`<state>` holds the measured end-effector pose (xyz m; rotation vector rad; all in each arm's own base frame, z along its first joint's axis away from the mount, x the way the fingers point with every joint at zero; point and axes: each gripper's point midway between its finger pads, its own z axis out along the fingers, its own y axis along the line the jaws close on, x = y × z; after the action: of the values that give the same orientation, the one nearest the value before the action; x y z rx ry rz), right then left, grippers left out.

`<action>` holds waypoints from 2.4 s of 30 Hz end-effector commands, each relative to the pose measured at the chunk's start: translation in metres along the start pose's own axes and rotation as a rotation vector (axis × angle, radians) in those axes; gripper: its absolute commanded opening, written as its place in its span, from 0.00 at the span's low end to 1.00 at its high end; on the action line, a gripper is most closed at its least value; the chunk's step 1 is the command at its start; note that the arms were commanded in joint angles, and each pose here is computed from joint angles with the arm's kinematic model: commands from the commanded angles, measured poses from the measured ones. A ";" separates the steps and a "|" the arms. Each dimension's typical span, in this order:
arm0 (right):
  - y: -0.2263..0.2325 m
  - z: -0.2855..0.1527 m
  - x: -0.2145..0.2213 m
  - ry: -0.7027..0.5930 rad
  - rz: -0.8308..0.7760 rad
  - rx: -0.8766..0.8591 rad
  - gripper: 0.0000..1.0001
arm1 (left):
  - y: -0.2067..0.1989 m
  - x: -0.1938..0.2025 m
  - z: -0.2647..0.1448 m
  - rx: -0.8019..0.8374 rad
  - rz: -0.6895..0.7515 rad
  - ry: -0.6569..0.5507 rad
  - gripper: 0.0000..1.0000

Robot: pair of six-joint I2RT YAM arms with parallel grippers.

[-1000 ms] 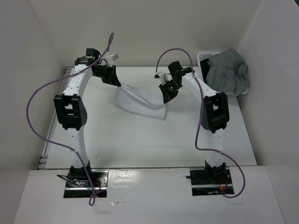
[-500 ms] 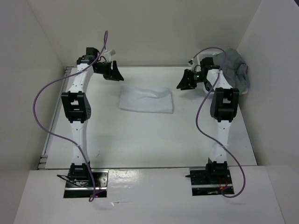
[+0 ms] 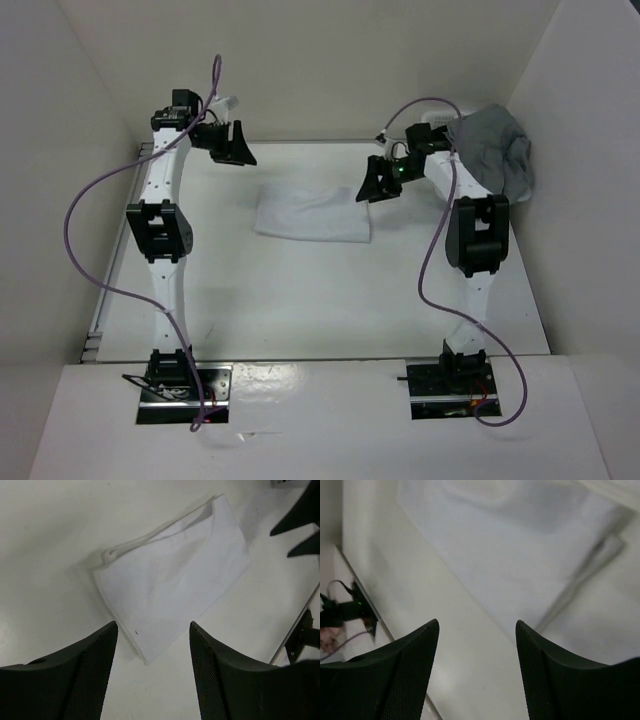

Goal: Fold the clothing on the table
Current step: Fold the skirt

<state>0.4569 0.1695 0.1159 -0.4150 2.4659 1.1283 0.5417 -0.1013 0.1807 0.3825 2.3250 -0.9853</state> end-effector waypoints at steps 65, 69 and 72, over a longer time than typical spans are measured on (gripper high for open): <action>0.016 -0.007 0.053 0.006 -0.149 0.234 0.69 | 0.085 0.075 0.090 -0.226 -0.111 0.087 0.64; 0.017 -0.007 0.053 0.007 -0.159 0.225 0.69 | 0.093 0.074 0.102 -0.232 -0.108 0.096 0.64; 0.017 -0.007 0.053 0.008 -0.168 0.225 0.69 | 0.087 0.074 0.113 -0.219 -0.093 0.120 0.64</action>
<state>0.3999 0.1637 0.1068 -0.5070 2.5024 0.7474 0.5752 -0.1112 0.0398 0.2359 2.4931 -0.7446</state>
